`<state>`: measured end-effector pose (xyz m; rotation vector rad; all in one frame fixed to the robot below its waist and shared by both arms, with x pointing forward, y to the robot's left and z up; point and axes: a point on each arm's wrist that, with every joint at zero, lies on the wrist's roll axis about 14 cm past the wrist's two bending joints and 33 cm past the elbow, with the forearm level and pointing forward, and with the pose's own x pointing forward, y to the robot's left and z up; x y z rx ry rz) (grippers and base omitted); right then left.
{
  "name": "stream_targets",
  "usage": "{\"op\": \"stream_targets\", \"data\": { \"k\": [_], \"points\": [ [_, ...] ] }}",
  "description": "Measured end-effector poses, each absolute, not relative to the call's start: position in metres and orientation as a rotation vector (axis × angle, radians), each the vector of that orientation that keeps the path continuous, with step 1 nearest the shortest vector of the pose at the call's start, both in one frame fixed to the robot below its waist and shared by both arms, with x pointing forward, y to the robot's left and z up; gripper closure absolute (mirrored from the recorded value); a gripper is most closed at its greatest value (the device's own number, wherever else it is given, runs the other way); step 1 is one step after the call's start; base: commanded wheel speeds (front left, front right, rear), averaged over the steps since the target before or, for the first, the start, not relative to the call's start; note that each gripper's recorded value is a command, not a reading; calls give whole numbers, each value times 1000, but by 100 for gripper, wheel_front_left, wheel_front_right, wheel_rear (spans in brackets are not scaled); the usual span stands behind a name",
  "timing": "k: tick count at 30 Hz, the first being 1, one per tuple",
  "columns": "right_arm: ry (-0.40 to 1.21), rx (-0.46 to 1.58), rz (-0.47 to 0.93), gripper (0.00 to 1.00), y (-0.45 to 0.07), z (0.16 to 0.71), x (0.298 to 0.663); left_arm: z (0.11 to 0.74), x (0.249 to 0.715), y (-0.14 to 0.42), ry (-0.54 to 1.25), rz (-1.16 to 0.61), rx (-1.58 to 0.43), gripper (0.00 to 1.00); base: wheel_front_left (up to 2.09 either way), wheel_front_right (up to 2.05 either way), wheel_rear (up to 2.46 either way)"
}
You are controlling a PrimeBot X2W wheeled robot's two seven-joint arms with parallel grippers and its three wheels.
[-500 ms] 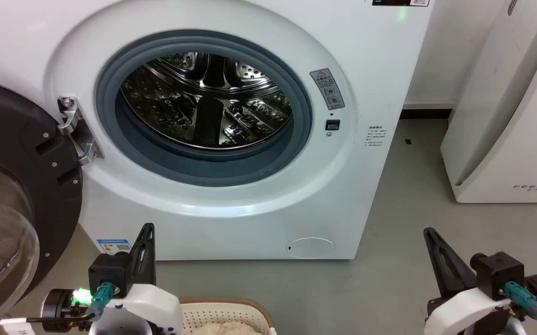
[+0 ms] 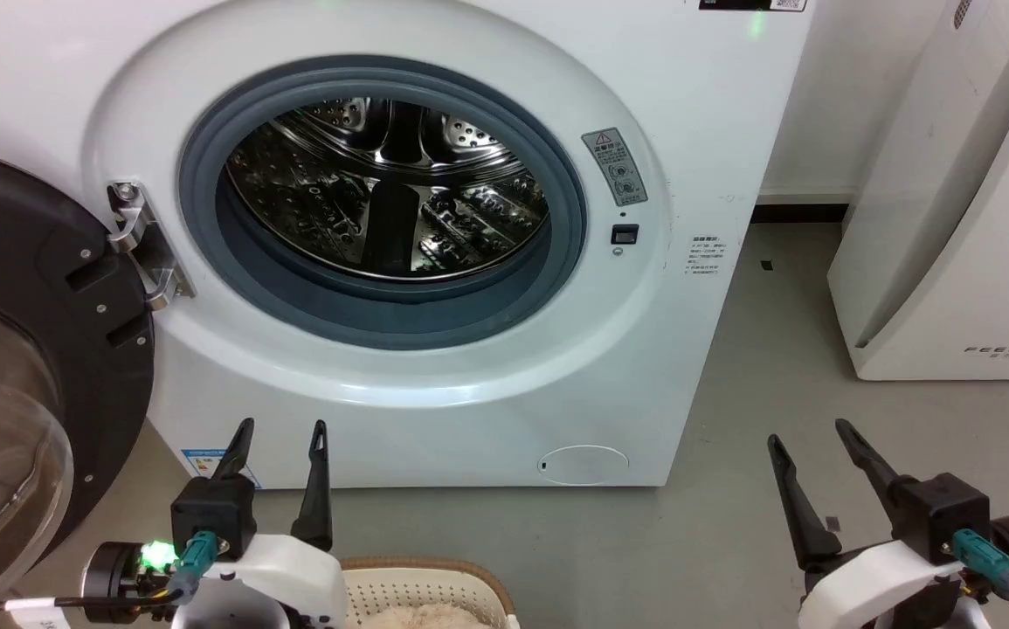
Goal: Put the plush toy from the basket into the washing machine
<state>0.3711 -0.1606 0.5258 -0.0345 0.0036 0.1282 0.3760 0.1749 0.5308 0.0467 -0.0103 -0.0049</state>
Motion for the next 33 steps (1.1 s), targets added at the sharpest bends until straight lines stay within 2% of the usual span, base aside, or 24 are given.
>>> {"op": "stream_targets", "data": {
  "k": [15,33],
  "points": [
    [-9,-18,106,0,-168,524,373,517,378,168,14,-24,17,0,0,0,0],
    [24,-13,104,0,-169,505,388,459,395,158,167,-61,-23,0,0,0,0]
  ]
}}
